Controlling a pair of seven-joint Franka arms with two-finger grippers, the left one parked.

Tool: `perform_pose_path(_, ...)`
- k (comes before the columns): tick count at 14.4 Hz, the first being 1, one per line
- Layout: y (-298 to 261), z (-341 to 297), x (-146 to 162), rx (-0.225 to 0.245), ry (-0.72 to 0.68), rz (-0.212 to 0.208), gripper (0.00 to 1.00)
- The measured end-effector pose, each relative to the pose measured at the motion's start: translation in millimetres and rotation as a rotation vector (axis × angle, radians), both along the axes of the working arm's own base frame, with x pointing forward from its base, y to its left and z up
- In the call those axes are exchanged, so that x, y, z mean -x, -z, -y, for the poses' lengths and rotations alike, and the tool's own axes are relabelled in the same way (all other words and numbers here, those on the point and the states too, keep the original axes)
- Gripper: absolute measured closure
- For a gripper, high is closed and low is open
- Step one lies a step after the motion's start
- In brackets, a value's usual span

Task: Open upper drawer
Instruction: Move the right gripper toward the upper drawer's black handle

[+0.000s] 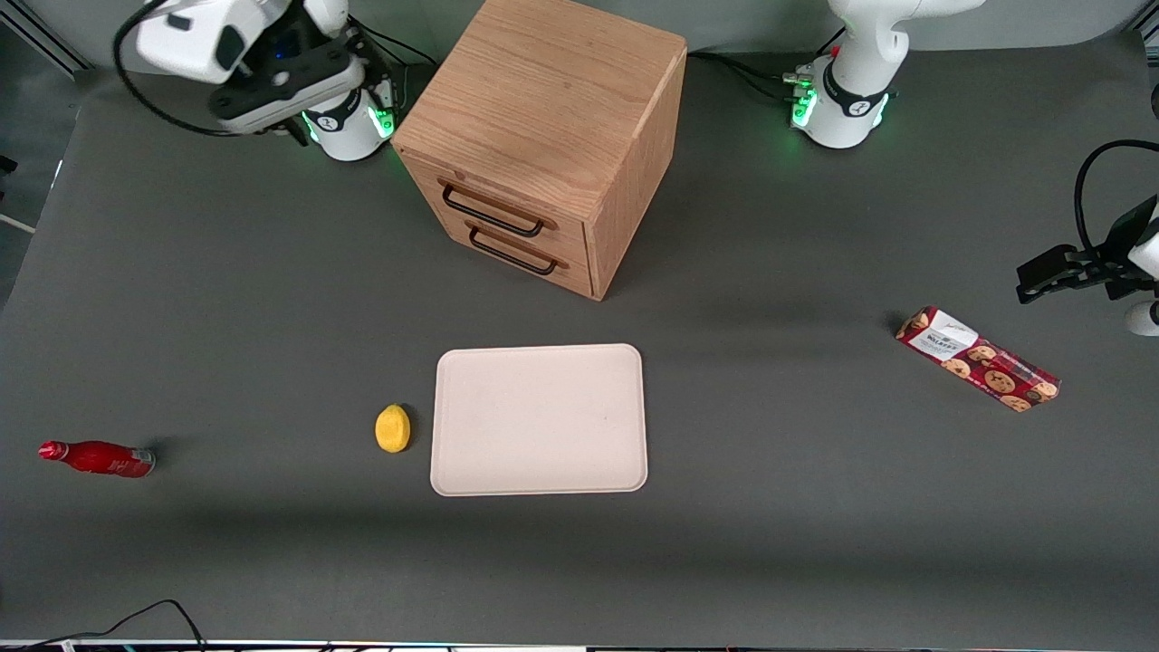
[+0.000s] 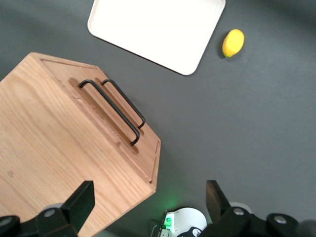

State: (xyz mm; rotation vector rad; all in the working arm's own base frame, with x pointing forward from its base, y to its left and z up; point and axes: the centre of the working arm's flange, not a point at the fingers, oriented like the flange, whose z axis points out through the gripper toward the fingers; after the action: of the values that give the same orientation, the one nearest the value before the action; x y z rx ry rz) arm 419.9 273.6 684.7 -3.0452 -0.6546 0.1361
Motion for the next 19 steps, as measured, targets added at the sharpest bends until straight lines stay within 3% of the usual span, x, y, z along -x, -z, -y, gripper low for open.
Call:
perform_pose_path(6,7,-7,-2,-0.002,-0.013,-0.016,0.00)
perform_pose_path(9,13,-24,1,-0.027,-0.054,-0.026,0.00)
perform_pose_path(13,27,-44,2,-0.168,-0.311,-0.112,0.00)
perform_pose_path(16,52,-50,-13,-0.299,-0.482,-0.195,0.00)
perform_pose_path(19,84,-46,-35,-0.339,-0.506,-0.269,0.00)
